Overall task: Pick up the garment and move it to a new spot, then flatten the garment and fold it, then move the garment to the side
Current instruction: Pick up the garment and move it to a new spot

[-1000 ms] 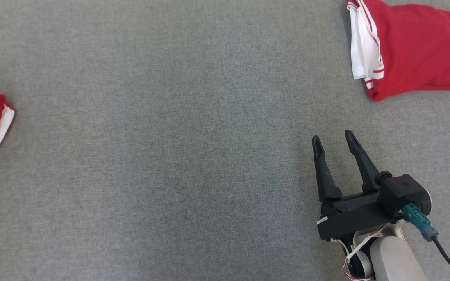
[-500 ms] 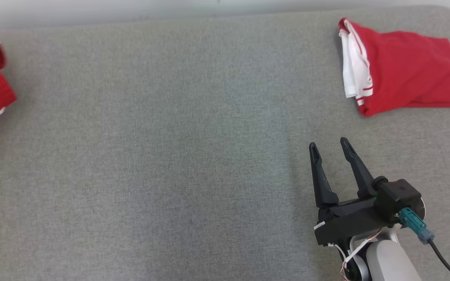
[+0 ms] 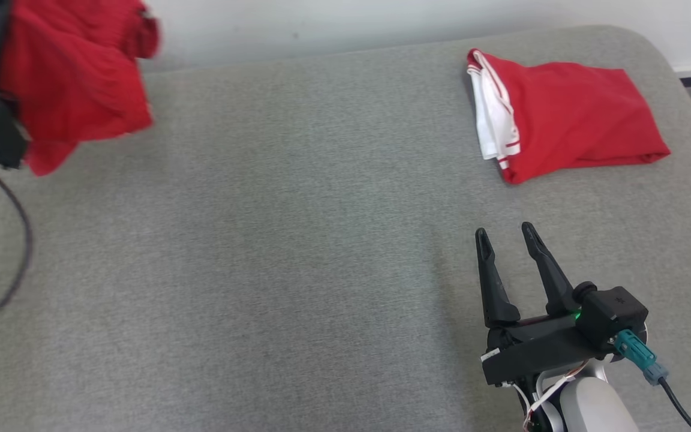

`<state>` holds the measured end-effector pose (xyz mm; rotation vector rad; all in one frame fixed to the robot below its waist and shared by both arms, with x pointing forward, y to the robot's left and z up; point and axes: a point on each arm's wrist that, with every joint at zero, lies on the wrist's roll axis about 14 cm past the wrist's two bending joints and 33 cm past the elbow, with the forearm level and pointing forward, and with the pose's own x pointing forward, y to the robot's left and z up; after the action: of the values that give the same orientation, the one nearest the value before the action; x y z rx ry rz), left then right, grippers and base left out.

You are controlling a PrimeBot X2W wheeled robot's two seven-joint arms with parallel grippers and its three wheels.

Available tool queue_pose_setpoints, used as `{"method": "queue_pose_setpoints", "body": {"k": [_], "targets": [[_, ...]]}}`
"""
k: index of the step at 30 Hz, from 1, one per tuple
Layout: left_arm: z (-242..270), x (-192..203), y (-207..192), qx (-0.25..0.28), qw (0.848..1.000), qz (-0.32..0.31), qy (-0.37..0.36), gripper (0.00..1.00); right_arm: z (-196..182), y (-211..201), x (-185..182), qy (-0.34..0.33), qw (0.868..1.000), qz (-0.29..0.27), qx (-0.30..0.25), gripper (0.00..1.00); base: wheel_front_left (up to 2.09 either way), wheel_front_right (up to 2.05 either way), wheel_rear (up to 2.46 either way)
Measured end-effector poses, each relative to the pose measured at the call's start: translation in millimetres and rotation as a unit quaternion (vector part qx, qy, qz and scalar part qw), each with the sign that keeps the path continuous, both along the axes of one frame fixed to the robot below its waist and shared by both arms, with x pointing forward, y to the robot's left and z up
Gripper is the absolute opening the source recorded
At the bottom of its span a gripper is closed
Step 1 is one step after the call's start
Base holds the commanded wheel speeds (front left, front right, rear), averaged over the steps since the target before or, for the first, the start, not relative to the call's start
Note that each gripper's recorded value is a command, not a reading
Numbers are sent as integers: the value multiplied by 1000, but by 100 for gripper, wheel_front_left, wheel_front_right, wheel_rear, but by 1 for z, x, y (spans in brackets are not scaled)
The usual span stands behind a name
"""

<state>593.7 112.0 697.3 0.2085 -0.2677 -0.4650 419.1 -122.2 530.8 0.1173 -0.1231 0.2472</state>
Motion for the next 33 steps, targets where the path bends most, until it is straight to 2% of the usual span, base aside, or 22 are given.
{"method": "queue_pose_setpoints", "body": {"k": [7, 13, 21, 30, 31, 32, 33], "targets": [[-12, -34, -75, 2, 996, -93, 5, 0, 0, -14, -5, -1, 1000, -20, 2, 100, 0, 0, 0], [-36, -71, -121, -6, 987, -157, 30, 0, -2, -20, -7, 0, 1000, -29, 2, 100, 0, 0, 0], [-85, -116, -148, -21, 976, -196, 90, 0, 0, -16, -9, -1, 1000, -23, 2, 100, 0, 0, 0], [-139, -131, -151, -39, 970, -187, 152, 0, 1, -6, -10, 1, 1000, -8, 1, 100, 0, 0, 0], [-144, -133, -152, -39, 969, -187, 155, 40, 1, -6, -11, 1, 1000, -8, 1, 100, 0, 0, 0], [-145, -134, -152, -42, 969, -187, 154, 95, 2, -6, -11, 0, 1000, -8, 1, 100, 0, 0, 0], [-143, -135, -153, -50, 970, -186, 149, 100, 2, -5, -11, -1, 1000, -7, 1, 100, 0, 0, 0]]}}
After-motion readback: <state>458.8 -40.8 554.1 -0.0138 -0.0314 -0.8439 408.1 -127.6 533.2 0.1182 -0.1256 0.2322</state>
